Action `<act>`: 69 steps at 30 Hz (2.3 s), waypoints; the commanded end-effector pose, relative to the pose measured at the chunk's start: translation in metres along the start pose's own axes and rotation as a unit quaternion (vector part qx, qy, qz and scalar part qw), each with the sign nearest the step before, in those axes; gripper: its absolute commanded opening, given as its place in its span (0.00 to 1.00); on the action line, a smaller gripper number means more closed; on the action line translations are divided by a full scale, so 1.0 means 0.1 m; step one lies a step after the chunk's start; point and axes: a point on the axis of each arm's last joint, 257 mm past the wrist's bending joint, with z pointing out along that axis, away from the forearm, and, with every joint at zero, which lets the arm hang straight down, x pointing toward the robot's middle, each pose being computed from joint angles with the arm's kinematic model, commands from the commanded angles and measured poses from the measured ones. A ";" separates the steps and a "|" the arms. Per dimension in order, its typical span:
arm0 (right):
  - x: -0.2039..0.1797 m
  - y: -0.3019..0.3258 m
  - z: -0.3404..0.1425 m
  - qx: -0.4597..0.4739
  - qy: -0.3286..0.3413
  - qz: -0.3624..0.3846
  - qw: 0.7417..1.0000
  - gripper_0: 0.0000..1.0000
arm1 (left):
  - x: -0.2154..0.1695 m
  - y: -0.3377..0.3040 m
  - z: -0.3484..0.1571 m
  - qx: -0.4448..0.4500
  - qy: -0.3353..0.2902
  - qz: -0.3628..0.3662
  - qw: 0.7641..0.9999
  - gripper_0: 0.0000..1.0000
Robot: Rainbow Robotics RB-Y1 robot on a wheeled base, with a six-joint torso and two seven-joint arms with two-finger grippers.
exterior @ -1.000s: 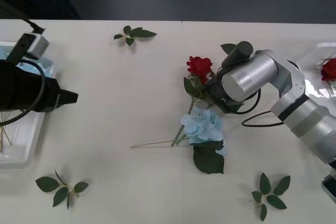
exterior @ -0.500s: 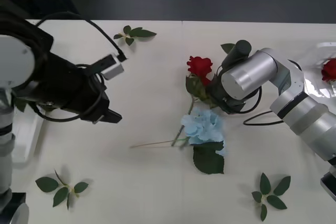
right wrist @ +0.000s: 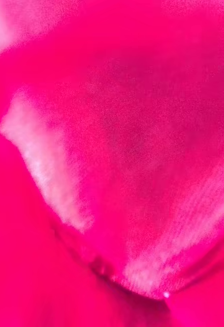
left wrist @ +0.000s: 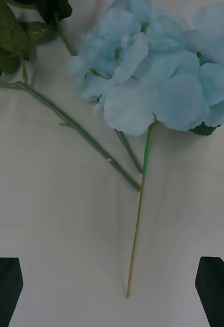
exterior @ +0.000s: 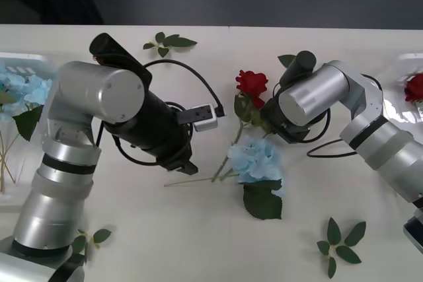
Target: Put the red flowers into the right box and the blue flowers into the left box
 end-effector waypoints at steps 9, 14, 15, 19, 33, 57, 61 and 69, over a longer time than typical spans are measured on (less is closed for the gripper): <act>-0.36 0.22 -0.77 -0.024 -0.037 -0.036 0.998 0.00 | -0.32 -0.14 0.41 0.008 0.003 0.079 0.997 1.00; -0.45 0.17 -1.05 -0.042 -0.052 -0.044 0.997 0.00 | -0.34 -0.20 0.53 0.008 0.009 0.093 0.996 1.00; -0.48 0.13 -1.11 -0.047 -0.058 -0.046 0.996 0.00 | -0.32 -0.22 0.57 0.011 0.013 0.092 0.996 1.00; -0.60 0.03 -1.33 -0.072 -0.087 -0.058 0.992 0.00 | -0.33 -0.25 0.69 0.013 0.013 0.091 0.996 1.00; -1.04 -0.55 -1.92 -0.149 -0.143 -0.107 0.972 0.00 | -0.37 -0.33 0.95 0.017 0.013 0.096 0.995 1.00; -1.32 -1.16 -1.21 -0.033 -0.139 -0.303 0.942 0.00 | -0.34 -0.37 1.05 0.023 0.010 0.074 0.997 0.01; -1.16 -1.10 -1.05 -0.026 -0.121 -0.367 0.922 0.00 | -0.38 -0.33 1.01 0.023 -0.001 0.066 0.998 0.01; -1.01 -0.98 -0.96 -0.029 -0.114 -0.395 0.911 0.03 | -0.45 -0.20 0.62 0.016 -0.035 0.064 0.997 0.01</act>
